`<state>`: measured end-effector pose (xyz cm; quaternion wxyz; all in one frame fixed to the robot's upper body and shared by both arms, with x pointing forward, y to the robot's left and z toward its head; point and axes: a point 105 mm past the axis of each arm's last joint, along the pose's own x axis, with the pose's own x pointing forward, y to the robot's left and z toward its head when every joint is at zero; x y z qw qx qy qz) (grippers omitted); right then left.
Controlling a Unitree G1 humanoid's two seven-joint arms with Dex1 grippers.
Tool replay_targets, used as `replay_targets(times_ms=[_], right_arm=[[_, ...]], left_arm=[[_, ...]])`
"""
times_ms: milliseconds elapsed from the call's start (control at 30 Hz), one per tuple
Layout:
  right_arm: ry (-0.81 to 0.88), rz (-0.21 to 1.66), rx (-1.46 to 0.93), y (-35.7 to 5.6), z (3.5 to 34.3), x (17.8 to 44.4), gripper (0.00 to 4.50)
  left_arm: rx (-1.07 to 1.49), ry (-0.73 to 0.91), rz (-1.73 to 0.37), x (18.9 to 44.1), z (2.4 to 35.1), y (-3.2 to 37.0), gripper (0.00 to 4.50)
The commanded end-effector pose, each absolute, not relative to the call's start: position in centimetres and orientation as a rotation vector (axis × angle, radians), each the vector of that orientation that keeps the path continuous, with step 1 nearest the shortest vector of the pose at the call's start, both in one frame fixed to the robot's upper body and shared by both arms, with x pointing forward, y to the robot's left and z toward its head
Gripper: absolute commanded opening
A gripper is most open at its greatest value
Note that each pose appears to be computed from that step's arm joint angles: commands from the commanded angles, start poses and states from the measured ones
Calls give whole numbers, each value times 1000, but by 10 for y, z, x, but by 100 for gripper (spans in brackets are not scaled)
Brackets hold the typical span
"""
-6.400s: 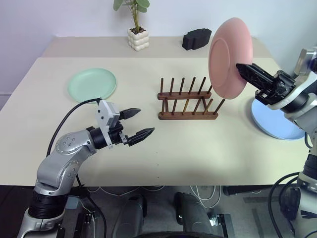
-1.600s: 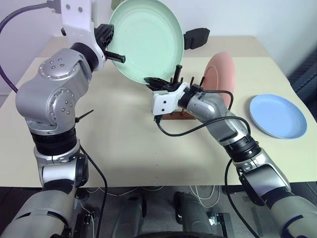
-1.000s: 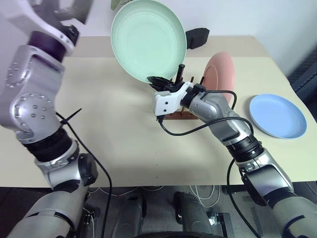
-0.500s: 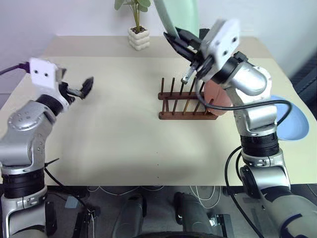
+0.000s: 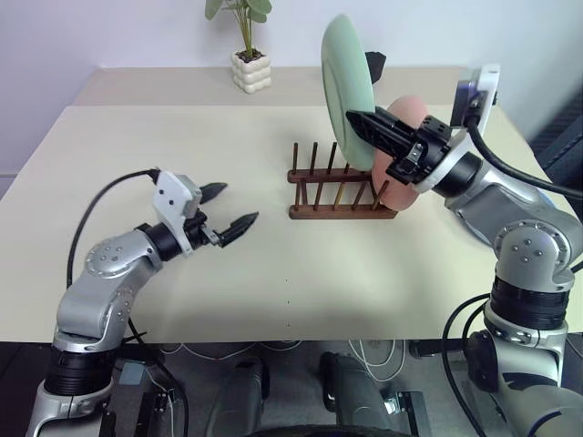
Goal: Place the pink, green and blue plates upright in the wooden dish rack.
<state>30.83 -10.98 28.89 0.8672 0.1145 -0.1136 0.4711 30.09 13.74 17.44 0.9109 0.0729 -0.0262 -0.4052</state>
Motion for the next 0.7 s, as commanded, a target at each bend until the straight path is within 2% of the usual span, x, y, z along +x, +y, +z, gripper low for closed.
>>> replay_targets(times_ms=[33, 700], right_arm=[[-308, 976, 351, -122, 313, 304, 0], [-186, 882, 545, -130, 302, 323, 0]], left_arm=[[149, -115, -902, 291, 187, 122, 445], [138, -93, -899, 290, 180, 119, 445]])
